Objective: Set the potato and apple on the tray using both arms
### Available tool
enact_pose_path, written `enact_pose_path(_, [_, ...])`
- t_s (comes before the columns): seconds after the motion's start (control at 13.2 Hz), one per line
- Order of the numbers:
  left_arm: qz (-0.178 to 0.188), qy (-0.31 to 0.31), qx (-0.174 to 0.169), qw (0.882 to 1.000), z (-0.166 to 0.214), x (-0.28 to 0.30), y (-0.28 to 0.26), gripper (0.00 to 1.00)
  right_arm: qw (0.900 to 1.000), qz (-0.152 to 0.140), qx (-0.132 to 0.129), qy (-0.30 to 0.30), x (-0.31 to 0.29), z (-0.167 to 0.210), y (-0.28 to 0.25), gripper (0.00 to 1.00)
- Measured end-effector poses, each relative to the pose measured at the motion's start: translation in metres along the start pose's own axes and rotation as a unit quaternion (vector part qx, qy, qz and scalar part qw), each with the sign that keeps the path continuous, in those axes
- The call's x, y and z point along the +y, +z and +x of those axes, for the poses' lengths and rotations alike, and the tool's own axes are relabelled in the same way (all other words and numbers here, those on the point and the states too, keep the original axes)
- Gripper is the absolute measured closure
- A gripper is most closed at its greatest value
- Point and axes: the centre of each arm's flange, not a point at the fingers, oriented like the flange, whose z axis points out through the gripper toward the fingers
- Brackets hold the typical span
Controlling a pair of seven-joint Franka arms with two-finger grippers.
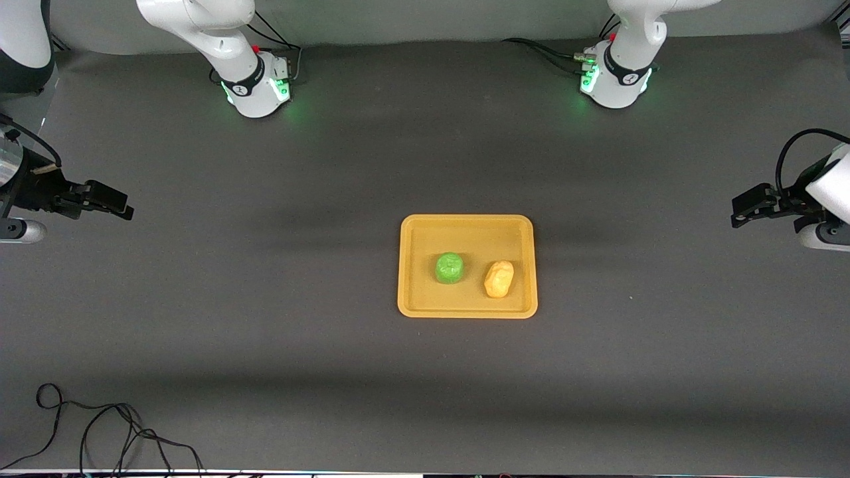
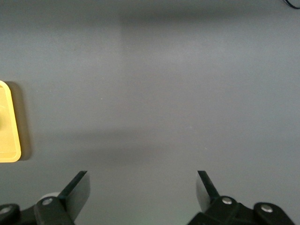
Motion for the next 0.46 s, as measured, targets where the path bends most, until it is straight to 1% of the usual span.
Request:
enact_pose_path(0.15, [0.007,0.002,-0.014,1.000,-0.0029,-0.0011,0.0016,0.00,1.000,0.000,-0.001,0.000,-0.0003,-0.0003,0.0002,0.00])
enact_pose_path(0.46, [0.009,0.002,-0.015,1.000,-0.0029,-0.0018,0.0015,0.00,1.000,0.000,-0.005,0.000,-0.0003,-0.0010,0.0009,0.00])
